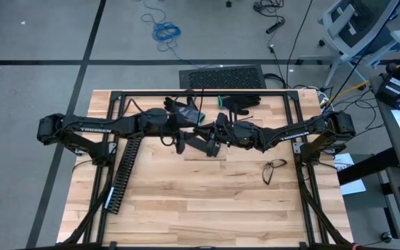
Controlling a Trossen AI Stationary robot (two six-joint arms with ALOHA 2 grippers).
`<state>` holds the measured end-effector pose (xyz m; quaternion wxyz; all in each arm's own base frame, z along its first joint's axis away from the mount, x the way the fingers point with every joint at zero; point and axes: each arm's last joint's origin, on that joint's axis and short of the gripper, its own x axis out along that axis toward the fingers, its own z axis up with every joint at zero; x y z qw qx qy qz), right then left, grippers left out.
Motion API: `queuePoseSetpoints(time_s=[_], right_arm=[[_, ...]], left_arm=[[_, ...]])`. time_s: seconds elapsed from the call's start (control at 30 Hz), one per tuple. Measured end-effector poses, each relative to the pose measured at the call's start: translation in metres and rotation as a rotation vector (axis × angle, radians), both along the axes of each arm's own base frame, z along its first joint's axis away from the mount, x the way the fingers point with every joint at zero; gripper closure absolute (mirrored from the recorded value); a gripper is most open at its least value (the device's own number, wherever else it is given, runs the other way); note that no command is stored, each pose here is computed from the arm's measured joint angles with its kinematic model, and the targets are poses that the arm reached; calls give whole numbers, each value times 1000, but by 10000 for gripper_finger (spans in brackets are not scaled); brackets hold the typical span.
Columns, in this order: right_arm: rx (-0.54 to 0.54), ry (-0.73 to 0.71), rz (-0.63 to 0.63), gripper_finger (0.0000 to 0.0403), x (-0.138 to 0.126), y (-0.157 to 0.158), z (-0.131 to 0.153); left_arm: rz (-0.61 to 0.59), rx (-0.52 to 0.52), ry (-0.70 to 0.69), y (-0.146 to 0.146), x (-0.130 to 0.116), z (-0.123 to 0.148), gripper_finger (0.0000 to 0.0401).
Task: Ziptie cables
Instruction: Wrap the cables using a black zip tie
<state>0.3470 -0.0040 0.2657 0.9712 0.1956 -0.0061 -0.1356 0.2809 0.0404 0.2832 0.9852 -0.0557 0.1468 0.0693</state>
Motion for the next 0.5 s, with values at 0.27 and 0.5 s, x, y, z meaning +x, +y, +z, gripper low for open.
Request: queuePoseSetpoints(time_s=[0.27, 0.5], right_arm=[[4, -19, -13, 403, 0, -5, 2], [21, -28, -25, 403, 0, -11, 2]], left_arm=[[-5, 18, 14, 0, 0, -1, 230], [51, 62, 25, 1, -1, -1, 318]])
